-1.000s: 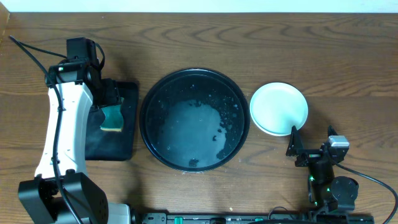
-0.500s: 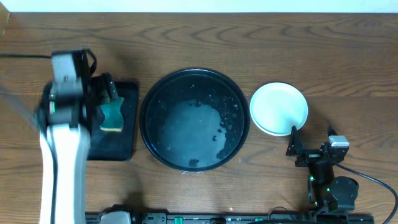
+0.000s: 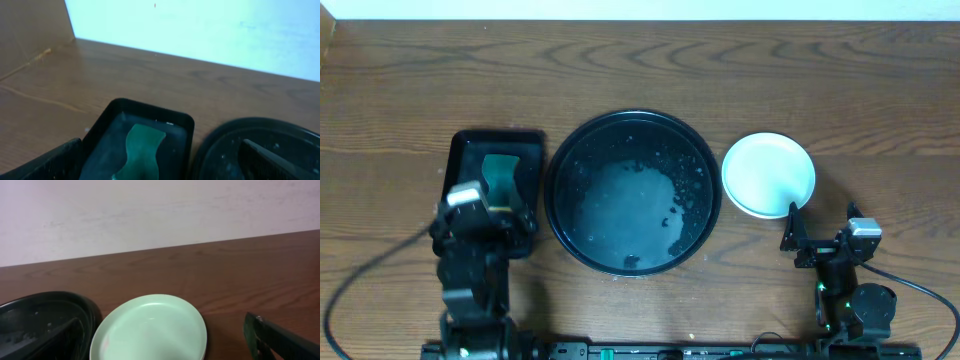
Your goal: Clean dirty plates on tray and stack at the side
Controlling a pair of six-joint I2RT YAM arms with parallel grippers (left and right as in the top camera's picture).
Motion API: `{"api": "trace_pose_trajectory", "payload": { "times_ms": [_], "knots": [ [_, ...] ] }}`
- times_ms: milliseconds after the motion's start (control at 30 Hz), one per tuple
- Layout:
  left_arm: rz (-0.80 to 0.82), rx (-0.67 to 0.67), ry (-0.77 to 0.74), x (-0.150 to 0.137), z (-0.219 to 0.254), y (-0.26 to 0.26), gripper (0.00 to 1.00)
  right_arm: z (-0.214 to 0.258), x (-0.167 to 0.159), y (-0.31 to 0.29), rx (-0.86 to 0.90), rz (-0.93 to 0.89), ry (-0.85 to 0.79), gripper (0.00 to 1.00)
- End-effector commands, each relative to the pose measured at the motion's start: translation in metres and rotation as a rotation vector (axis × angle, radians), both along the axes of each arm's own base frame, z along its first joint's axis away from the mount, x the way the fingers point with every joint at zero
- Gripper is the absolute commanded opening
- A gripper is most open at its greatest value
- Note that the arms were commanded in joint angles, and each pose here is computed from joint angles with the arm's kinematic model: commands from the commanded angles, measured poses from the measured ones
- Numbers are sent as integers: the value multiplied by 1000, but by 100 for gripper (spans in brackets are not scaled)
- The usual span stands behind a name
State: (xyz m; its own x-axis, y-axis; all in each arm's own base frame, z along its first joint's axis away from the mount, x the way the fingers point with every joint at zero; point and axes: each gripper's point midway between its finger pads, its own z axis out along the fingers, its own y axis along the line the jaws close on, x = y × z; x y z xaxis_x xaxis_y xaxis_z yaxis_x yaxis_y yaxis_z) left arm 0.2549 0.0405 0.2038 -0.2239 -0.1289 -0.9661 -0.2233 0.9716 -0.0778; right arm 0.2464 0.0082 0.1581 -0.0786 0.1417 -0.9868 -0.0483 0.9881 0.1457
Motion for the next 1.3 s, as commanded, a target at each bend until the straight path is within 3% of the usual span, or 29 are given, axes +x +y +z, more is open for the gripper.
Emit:
{"api": "trace_pose_trajectory", "payload": {
  "times_ms": [0,467,1267],
  "knots": [
    [-23,19,-86,-7,-11,-4,98,-1,0,2,-8,9,1,99],
    [-75,141,-76,-13,-66,-11,98,-1,0,2,-8,8,1,99],
    [-93,139,-72,-12,-67,-15,98,-1,0,2,-8,8,1,99]
  ]
}}
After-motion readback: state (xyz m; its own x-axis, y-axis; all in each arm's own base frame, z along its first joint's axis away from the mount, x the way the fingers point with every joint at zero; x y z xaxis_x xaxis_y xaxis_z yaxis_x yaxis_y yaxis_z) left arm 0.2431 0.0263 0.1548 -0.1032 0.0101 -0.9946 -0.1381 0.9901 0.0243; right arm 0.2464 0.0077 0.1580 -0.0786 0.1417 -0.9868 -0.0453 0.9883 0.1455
